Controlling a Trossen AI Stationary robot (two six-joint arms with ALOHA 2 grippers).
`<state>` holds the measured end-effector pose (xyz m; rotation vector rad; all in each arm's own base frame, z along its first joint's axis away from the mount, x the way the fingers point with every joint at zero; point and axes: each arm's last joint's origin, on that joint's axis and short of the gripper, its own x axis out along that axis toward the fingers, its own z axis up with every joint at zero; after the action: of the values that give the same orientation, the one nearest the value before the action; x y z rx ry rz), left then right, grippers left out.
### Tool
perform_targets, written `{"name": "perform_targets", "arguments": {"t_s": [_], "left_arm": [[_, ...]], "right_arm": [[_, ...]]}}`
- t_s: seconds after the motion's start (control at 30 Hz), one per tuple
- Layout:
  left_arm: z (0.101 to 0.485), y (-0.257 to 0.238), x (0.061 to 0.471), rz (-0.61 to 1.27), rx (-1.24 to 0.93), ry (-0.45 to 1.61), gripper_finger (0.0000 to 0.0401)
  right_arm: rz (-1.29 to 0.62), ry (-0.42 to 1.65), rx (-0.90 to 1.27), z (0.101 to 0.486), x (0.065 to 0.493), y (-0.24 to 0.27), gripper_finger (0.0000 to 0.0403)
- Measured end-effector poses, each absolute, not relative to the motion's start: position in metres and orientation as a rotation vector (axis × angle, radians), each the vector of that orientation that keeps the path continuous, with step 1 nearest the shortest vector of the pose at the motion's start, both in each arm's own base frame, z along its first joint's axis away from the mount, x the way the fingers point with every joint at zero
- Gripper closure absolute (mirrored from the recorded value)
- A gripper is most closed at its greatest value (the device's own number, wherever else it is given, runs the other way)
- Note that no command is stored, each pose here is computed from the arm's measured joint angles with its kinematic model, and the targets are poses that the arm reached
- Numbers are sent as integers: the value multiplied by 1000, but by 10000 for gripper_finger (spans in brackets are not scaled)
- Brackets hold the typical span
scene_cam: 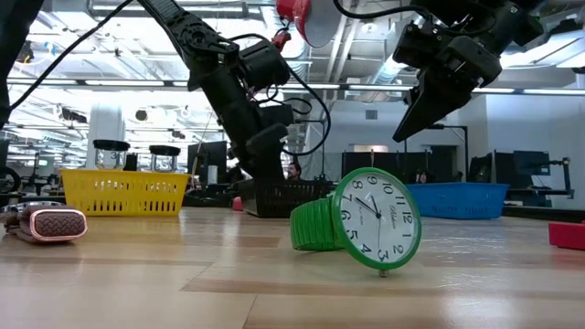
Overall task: Pick & Place Office items
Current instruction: Put the white wrist watch into the blue bin
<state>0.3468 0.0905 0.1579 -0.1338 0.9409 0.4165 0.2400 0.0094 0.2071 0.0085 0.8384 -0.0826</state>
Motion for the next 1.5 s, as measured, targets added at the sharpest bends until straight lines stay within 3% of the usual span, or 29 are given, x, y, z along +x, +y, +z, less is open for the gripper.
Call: {"name": "perform_targets", "arguments": {"t_s": [0.43,0.87,1.5], "left_arm": [[219,83,329,413,-141,779,233],[277,46,303,313,-108,599,264],[228,-17,271,106,-44,621,290]], "right_arm": [[-83,831,9,208,241,9,280],[-83,822,10,208,241,9,280],[-81,781,14,211,244,10,280]]}}
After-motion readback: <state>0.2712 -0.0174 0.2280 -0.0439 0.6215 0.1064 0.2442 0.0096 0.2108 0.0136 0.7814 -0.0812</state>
